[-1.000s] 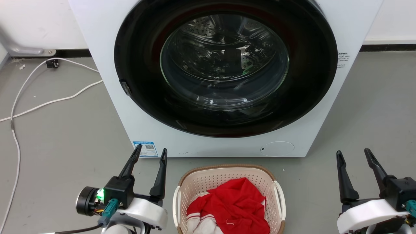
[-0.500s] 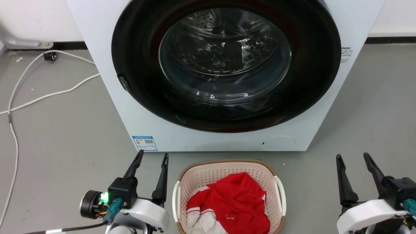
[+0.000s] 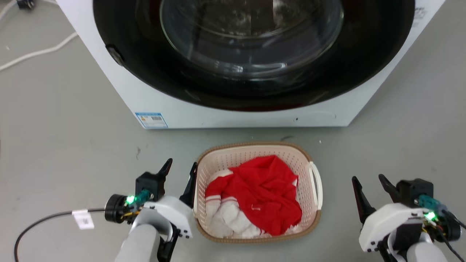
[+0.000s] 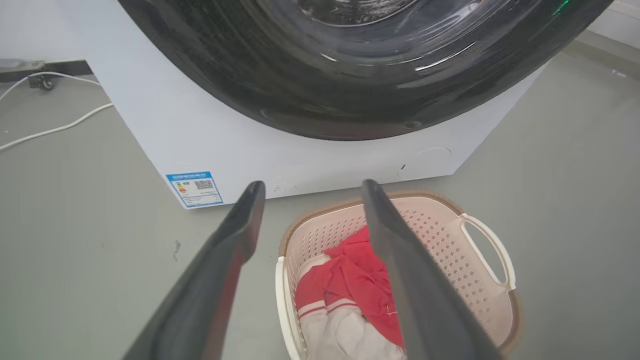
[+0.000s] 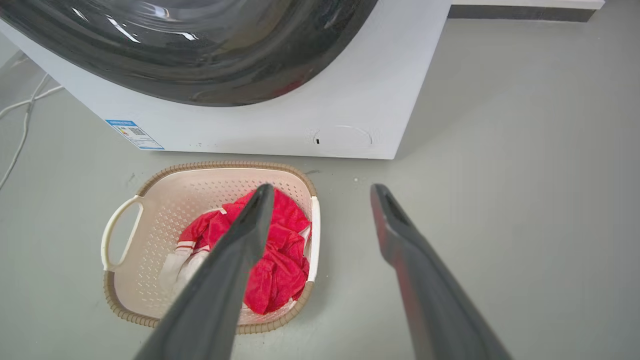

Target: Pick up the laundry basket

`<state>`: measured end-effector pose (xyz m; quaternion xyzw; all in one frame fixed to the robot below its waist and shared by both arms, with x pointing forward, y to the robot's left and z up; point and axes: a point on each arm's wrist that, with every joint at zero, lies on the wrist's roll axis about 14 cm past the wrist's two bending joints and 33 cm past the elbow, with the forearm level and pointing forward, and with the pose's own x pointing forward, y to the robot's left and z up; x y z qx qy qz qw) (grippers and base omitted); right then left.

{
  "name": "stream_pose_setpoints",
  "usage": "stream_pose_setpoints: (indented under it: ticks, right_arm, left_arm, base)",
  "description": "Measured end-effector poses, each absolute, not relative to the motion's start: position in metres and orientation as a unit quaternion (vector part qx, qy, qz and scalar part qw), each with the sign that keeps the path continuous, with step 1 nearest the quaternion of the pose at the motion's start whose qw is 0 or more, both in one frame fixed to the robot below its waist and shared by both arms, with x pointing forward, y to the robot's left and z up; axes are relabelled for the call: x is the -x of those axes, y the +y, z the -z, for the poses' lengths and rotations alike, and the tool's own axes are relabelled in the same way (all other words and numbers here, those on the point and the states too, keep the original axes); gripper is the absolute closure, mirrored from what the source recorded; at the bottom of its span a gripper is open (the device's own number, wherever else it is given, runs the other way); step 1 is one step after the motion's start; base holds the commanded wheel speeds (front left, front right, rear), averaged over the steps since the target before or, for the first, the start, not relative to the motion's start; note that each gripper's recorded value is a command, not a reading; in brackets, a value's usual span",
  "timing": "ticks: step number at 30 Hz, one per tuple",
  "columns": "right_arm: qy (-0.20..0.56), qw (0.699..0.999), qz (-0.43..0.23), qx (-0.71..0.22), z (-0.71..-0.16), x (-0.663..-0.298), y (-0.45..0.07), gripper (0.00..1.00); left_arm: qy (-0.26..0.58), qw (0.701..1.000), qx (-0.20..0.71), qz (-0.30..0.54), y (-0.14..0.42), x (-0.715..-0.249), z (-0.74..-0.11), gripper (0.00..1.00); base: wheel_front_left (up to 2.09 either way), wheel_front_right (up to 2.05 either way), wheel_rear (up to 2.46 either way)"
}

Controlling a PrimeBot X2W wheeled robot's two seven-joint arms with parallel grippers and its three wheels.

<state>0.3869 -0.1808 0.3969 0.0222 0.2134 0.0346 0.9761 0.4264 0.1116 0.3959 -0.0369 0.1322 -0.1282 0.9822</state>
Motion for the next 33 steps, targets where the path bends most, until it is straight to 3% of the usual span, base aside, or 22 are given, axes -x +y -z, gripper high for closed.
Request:
stream_pose_setpoints:
  ticks: [21, 33]
  right_arm:
    - [0.427, 0.901, -0.074, -0.023, -0.240, -0.415, -0.167, 0.00]
    - [0.501, 0.861, -0.080, -0.007, -0.185, -0.419, -0.169, 0.00]
  left_arm:
    - [0.420, 0.896, 0.048, 0.136, 0.117, -0.444, -0.222, 0.00]
    - [0.489, 0.859, 0.057, 0.140, 0.118, -0.450, -0.170, 0.00]
  base:
    - [0.00, 0.00, 0.00]
    - [0.00, 0.00, 0.00]
